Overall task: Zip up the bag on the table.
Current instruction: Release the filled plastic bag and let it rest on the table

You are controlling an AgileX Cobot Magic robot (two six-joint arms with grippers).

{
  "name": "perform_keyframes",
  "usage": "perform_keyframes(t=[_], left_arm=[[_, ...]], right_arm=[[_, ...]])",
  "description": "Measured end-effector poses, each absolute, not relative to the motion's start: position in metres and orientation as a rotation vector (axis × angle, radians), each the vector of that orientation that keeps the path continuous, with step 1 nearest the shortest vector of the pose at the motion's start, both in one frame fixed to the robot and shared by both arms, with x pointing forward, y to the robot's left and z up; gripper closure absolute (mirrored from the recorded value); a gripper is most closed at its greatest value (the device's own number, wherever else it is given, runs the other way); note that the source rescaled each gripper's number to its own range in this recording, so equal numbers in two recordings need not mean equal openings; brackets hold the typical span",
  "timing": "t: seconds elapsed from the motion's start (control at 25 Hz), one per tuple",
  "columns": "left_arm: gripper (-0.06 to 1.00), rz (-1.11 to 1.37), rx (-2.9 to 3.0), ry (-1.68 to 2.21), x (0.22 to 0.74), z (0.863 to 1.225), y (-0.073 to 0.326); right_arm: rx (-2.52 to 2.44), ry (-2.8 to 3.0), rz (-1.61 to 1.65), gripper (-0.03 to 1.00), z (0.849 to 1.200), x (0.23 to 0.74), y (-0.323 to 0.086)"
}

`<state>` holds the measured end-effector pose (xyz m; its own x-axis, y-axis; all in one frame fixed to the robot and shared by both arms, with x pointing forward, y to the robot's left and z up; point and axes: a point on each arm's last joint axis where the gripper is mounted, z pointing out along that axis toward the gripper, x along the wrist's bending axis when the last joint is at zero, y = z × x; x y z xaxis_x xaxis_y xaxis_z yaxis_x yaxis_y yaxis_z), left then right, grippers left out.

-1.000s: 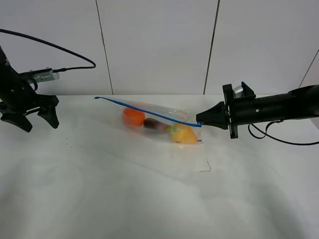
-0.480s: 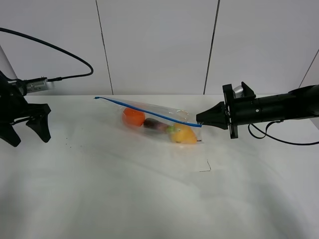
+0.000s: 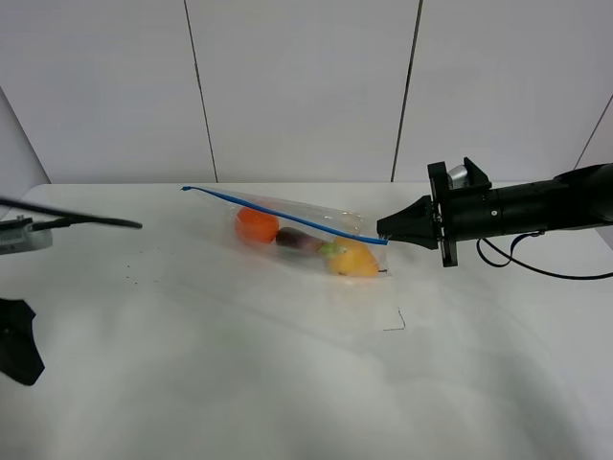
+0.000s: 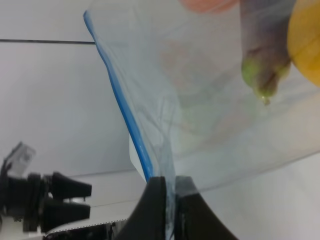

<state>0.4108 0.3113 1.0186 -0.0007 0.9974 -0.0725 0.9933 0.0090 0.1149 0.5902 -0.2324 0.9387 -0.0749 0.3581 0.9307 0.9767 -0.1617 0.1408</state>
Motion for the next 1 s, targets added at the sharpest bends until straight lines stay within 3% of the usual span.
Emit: perform_keyframes(t=[0.44, 1.0], left_arm=[[-0.03, 0.374, 1.994, 1.979, 0.338, 1.020, 0.305], [-0.03, 0.547, 1.939, 1.863, 0.317, 1.034, 0.303]], right_arm=[[-1.564, -1.465, -1.242, 0.97, 0.939, 0.590, -0.232], [-1.564, -1.465, -1.242, 0.97, 0.939, 0.590, -0.232]])
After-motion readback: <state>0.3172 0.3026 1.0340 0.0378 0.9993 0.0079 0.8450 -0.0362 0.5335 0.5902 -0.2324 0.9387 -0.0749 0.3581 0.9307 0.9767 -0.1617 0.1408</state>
